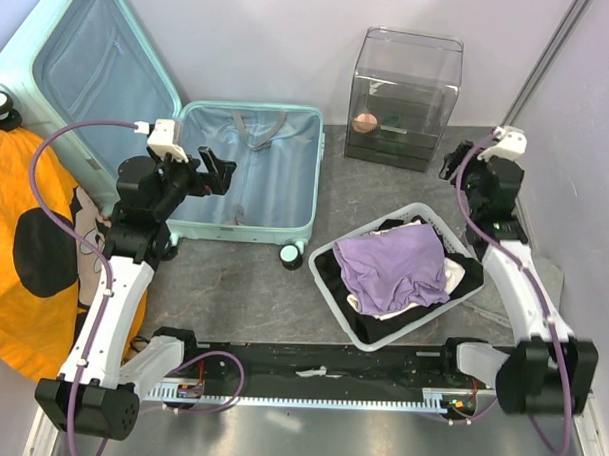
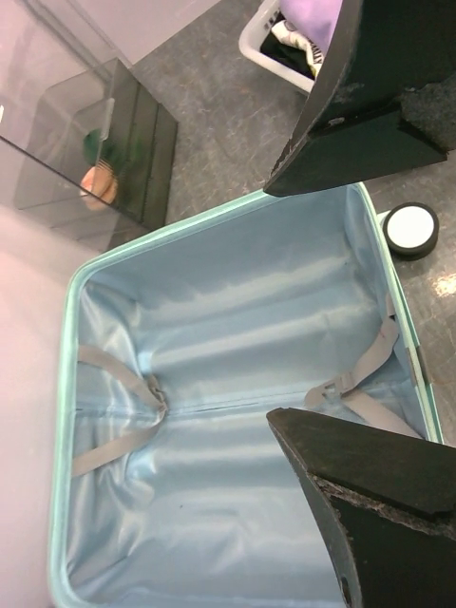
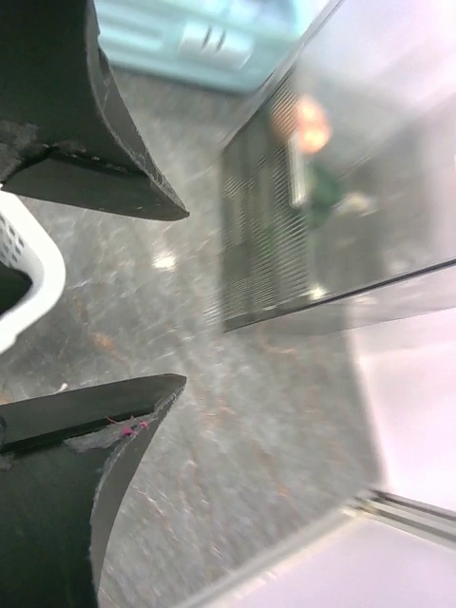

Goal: Open, take out, and arrange the luggage
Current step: Reset both arms

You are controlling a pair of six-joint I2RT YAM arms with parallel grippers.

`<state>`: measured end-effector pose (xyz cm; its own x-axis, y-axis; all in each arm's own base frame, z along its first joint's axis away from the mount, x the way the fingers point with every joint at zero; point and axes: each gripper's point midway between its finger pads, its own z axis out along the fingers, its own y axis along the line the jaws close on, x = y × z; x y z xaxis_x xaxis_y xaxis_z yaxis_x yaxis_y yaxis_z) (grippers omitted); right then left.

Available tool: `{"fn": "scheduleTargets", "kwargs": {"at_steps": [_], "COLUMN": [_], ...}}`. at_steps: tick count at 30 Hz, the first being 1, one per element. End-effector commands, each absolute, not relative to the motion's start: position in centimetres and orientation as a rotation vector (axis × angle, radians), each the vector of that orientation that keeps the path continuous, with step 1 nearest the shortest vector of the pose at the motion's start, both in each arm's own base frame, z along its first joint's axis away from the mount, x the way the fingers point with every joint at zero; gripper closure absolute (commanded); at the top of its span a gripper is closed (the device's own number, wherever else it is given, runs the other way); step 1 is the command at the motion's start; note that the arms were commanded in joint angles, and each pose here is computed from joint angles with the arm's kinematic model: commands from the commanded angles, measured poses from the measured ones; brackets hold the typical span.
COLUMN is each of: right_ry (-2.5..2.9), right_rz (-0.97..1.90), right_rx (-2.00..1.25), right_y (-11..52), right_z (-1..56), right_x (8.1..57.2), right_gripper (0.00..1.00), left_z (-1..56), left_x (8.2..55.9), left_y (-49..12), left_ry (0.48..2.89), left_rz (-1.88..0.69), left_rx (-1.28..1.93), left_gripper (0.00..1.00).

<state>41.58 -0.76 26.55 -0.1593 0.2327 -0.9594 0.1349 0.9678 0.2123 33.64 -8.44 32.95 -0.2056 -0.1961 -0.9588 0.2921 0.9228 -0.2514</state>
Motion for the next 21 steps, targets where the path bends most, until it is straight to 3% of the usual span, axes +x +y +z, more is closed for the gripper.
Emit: {"fn": "scheduleTargets", "kwargs": {"at_steps": [1,2,6,21], "right_ry": [1.515,1.417,1.360,1.382], "right_rz": [0.043,0.040,-0.019,-0.021], "right_rx": [0.356,0.359,0.360,0.332], "right_y": [-2.4,-2.7,-3.7,-3.4], "right_z": [30.0,32.2,31.5,31.2], "right_x": [38.6,37.5,35.5,35.8], "right_gripper": [0.25,0.25,0.22,0.21], "left_z": [36.1,36.4,37.0,37.7], "left_x": [32.9,32.7,32.2,31.7], "left_y": [-7.2,-7.1,-6.9,-6.9], "left_ry": [1.637,1.625,1.594,1.545], "left_rz": [-0.365,-0.363,-0.348,-0.346], "left_rx": [0.073,0.075,0.085,0.090], "left_gripper": [0.01,0.01,0.01,0.01]}}
